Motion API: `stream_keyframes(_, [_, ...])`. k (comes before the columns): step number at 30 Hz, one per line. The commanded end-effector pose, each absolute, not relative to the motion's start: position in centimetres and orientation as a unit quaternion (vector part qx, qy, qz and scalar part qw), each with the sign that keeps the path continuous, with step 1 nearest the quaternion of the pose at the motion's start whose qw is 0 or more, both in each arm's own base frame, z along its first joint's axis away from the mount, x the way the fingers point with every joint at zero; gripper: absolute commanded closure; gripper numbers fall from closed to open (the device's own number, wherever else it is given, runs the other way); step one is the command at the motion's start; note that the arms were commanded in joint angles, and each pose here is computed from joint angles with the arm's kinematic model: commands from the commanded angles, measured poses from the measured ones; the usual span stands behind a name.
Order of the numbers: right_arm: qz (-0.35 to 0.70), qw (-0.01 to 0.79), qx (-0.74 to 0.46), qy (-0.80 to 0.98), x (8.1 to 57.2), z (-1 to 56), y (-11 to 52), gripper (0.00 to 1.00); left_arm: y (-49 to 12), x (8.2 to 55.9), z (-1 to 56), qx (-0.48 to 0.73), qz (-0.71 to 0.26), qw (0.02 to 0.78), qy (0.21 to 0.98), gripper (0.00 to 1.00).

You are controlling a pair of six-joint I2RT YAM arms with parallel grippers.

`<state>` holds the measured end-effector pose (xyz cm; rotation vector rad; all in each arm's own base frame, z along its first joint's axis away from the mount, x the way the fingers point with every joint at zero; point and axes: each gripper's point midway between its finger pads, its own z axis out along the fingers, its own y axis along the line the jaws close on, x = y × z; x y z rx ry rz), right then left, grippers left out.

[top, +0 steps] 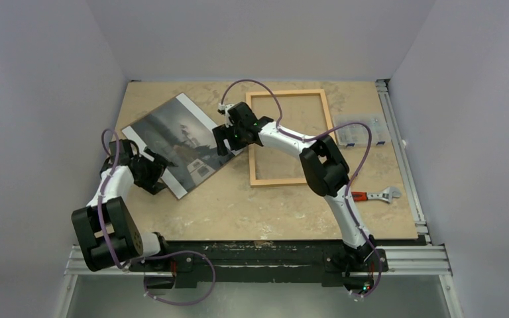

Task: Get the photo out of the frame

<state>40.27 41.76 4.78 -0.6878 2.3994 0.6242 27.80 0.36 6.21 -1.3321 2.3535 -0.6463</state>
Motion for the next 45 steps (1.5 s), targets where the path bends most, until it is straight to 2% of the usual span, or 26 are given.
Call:
stream_keyframes(1, [0.25,0.285,-0.264,0.887,40.5,5.3,42.7,0.18,-0.1,29.0,8.5,-0.46,-0.267,0.213,0.82,0.22])
stream_keyframes(21, [0.26,0.31,-0.262,0.876,40.5,8.3,42.8,0.16,-0.5,30.2,6.8,-0.46,-0.288,0.189,0.818,0.22])
stream_keyframes(30, [0.215,0.334,-0.254,0.882,43.7,7.6,41.6,0.09,-0.7,30.8,7.4,-0.455,-0.3,0.192,0.816,0.22])
stream_keyframes(35, [0.209,0.347,-0.251,0.879,44.6,8.2,41.6,0.09,-1.0,31.3,7.6,-0.452,-0.305,0.193,0.816,0.22])
stream_keyframes(45, [0.233,0.352,-0.248,0.872,43.3,9.8,41.6,0.09,-1.9,32.6,7.9,-0.446,-0.306,0.192,0.819,0.21])
